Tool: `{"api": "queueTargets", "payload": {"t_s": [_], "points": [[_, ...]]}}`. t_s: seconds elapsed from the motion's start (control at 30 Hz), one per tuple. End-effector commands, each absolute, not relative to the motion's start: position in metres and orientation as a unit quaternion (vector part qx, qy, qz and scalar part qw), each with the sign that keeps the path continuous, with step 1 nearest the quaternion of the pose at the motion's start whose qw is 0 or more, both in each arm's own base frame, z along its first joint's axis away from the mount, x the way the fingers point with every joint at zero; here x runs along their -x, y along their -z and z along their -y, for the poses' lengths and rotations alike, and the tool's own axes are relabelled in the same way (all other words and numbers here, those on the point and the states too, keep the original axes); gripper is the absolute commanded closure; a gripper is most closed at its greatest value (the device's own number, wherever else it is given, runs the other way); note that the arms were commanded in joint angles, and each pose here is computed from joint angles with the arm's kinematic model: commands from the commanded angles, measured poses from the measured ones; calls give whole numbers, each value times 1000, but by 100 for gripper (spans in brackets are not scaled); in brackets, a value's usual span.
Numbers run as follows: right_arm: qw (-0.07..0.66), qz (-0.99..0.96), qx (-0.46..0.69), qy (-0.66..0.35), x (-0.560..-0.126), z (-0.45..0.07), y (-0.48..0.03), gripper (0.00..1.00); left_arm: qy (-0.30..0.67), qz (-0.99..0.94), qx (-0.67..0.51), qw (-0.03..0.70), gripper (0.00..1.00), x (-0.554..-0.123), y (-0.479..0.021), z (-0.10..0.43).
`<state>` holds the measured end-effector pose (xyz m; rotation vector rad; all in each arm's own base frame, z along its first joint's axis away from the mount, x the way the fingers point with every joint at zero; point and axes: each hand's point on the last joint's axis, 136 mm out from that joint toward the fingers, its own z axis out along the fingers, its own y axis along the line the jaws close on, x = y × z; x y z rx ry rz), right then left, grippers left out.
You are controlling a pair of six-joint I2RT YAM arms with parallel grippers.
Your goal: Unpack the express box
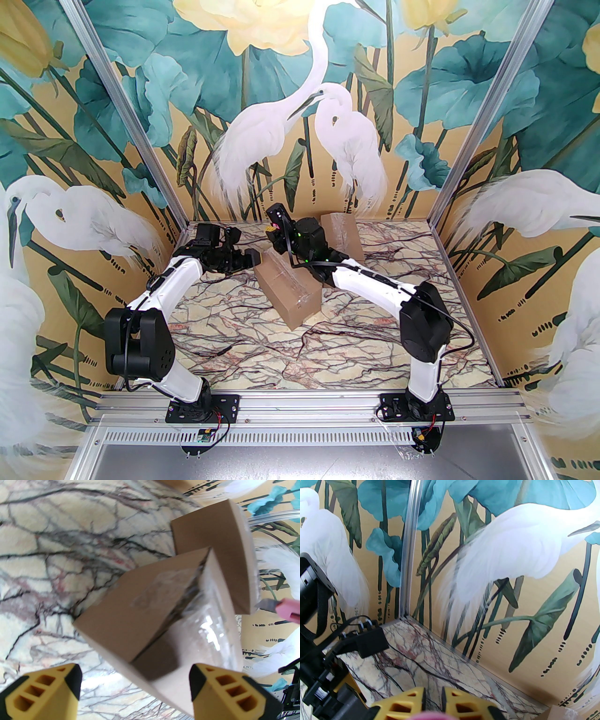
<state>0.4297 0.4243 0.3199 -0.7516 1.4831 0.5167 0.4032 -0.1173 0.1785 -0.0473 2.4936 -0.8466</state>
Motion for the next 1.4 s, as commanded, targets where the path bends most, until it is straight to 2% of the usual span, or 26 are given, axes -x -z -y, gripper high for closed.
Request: {"api": "queueTargets", "payload": {"t_s": [0.0, 0.57, 1.37], "points": [[661, -619, 328, -270, -426, -439, -330, 100, 331, -909, 21, 254, 20, -408, -174, 119], [636, -636, 322, -297, -432, -455, -308, 100, 339, -915, 33, 217, 20, -399, -137, 114], [661, -624, 332, -251, -444, -461, -294, 100, 348, -917, 42, 192, 24, -392, -122, 116]]}}
